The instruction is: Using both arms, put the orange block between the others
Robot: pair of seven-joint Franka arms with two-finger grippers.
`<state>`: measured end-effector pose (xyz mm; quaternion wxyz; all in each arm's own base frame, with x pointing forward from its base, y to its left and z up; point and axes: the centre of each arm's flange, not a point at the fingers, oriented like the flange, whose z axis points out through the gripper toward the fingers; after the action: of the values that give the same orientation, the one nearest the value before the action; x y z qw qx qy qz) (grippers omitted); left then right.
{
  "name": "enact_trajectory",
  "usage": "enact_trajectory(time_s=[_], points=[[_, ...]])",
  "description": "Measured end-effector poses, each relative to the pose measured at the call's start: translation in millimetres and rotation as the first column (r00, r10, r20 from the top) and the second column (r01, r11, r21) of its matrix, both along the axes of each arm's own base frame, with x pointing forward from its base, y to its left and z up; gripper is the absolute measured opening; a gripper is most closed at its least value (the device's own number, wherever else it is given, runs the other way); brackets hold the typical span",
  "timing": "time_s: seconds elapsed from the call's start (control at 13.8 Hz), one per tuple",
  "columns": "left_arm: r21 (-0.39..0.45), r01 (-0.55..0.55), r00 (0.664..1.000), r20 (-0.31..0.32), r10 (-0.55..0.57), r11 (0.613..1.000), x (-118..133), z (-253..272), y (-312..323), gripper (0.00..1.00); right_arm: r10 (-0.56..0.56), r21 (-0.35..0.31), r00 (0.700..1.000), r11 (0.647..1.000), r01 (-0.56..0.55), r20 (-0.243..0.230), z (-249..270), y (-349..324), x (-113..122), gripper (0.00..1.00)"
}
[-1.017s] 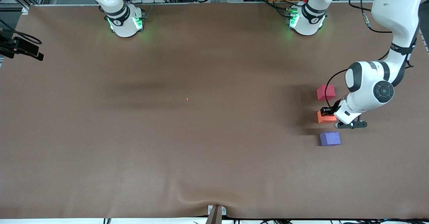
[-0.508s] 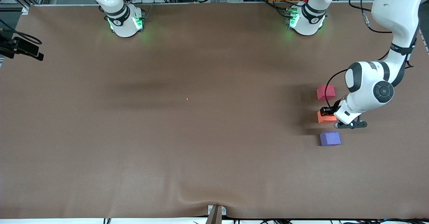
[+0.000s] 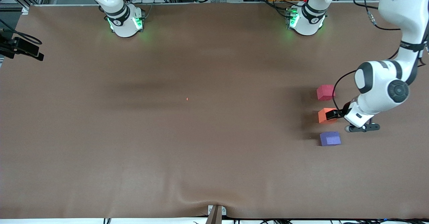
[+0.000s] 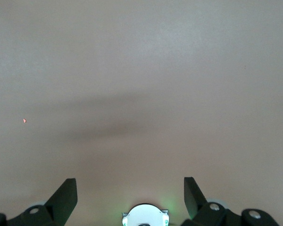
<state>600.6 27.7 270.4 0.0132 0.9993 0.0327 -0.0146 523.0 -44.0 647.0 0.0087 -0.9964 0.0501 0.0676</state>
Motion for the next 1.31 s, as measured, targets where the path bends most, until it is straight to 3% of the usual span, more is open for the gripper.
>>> enact_trajectory(time_s=[0.22, 0.65, 1.02, 1.31], points=[[0.009, 0.002, 1.0, -0.005, -0.002, 1.0, 16, 66, 1, 1.0, 0.0, 0.0, 1.0, 1.0, 0.0, -0.001, 0, 0, 0, 1.0], [0.029, 0.031, 0.995, 0.089, -0.033, 0.999, 36, 224, 8, 1.0, -0.002, -0.001, 1.0, 1.0, 0.002, 0.005, 0, -1, 1, 1.0], [0.043, 0.082, 0.992, 0.093, -0.085, 0.996, -1, 310, -24, 1.0, -0.037, -0.003, 0.999, 0.999, 0.037, 0.029, 4, -17, 1, 1.0], [0.053, 0.108, 0.991, 0.075, -0.112, 0.993, -27, 341, -42, 1.0, -0.039, -0.004, 0.999, 0.999, 0.04, 0.03, 5, -18, 0, 1.0]])
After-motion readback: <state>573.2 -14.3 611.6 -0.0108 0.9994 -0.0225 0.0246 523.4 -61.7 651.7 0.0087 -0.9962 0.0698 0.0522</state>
